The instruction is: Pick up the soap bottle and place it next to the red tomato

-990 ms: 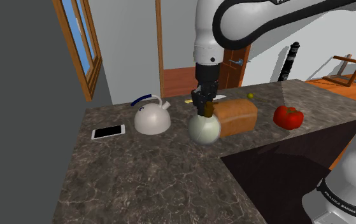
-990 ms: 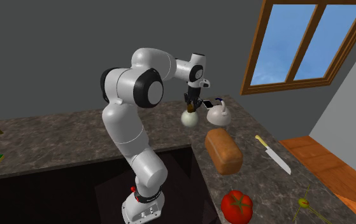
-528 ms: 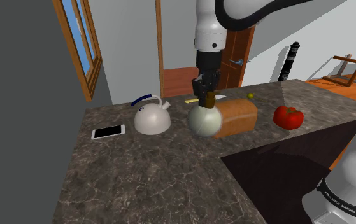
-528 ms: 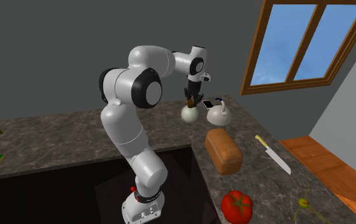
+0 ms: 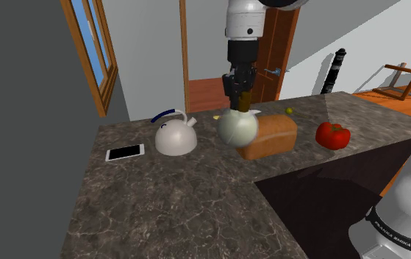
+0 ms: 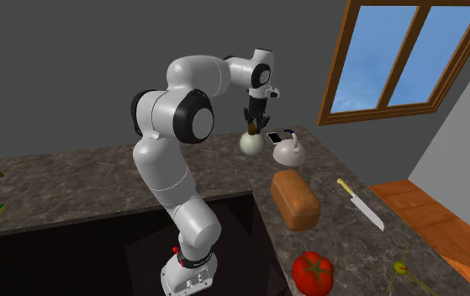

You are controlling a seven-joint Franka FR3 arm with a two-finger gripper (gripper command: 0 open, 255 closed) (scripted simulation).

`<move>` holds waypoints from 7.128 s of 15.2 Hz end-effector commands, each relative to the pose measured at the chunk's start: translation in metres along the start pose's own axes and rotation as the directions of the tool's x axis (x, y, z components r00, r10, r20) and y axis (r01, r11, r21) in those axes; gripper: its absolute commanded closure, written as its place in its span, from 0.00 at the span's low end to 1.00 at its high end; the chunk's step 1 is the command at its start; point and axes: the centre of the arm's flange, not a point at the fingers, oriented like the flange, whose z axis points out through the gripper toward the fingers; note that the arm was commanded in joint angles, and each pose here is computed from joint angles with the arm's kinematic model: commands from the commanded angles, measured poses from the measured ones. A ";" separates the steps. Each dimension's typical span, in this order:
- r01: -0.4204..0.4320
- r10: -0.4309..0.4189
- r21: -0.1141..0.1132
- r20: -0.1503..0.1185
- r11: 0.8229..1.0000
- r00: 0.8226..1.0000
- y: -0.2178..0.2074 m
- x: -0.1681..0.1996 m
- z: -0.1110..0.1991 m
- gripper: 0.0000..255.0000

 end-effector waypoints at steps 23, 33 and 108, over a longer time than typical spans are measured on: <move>0.000 0.000 0.000 0.000 1.000 1.000 0.143 -0.067 -0.062 1.00; 0.000 0.000 0.000 0.000 1.000 1.000 0.264 -0.119 -0.063 1.00; 0.000 0.000 0.000 0.000 1.000 1.000 0.676 -0.281 0.152 1.00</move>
